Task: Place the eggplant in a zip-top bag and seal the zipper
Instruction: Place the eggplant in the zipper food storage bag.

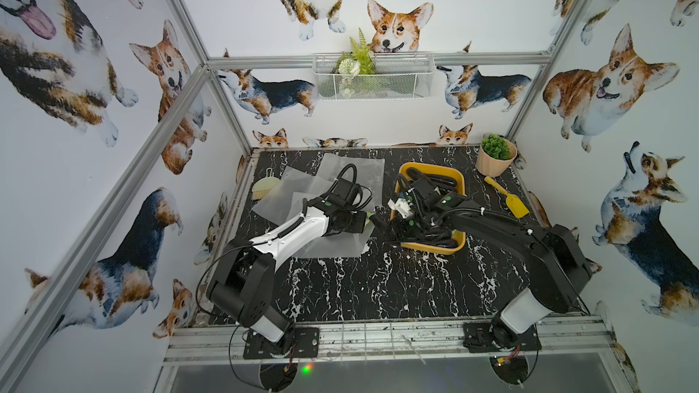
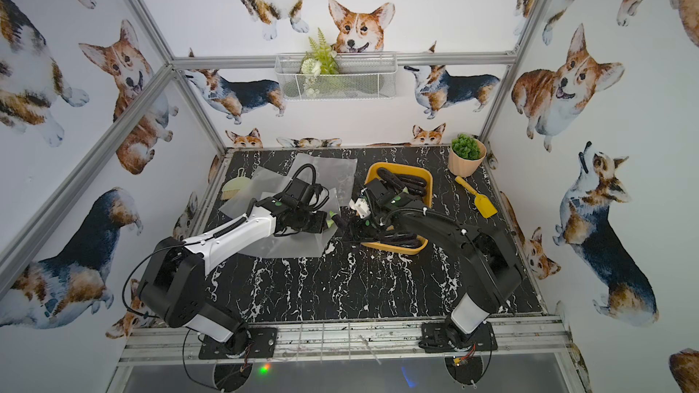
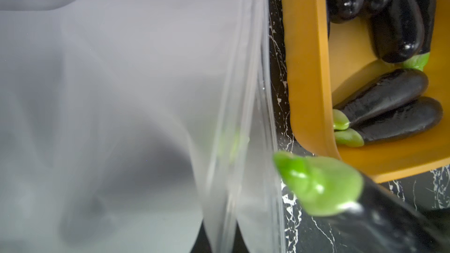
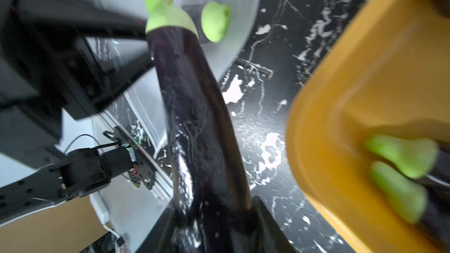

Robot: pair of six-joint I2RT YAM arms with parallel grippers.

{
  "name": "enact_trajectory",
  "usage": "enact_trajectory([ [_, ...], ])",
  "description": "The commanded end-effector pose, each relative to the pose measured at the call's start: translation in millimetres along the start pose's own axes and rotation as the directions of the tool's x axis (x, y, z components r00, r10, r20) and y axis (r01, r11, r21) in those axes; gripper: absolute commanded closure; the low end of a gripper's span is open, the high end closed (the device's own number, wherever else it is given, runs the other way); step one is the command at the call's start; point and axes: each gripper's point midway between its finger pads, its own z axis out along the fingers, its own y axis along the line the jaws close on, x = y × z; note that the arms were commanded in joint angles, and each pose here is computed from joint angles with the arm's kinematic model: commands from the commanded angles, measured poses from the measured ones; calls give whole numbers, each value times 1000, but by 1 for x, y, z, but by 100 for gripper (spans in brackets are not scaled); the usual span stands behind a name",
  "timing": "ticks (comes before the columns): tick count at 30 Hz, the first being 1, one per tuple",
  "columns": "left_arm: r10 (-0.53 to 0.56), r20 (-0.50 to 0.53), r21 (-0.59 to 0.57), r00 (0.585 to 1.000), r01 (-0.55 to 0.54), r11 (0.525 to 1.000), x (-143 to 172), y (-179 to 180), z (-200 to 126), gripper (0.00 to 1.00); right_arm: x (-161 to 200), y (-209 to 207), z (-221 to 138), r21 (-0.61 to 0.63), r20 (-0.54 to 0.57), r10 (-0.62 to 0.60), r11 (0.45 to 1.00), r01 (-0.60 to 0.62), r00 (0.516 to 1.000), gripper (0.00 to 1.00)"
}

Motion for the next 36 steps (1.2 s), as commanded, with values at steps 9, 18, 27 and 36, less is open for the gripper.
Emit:
enact_trajectory([
  [9, 157, 84, -26, 984, -155, 988, 5, -16, -20, 100, 3, 6, 23, -7, -212, 153, 987, -158, 965, 69],
  [18, 145, 64, -25, 987, -143, 989, 16, -19, -21, 100, -50, 8, 15, -8, -45, 196, 981, -196, 980, 49],
  [27, 32, 61, 43, 998, -35, 998, 5, -23, -11, 100, -63, 16, 3, -91, 58, 216, 973, -210, 975, 38],
  [36, -35, 53, 48, 998, 33, 998, -6, -12, -11, 100, -18, -5, -17, 25, 144, 162, 986, -167, 976, 48],
])
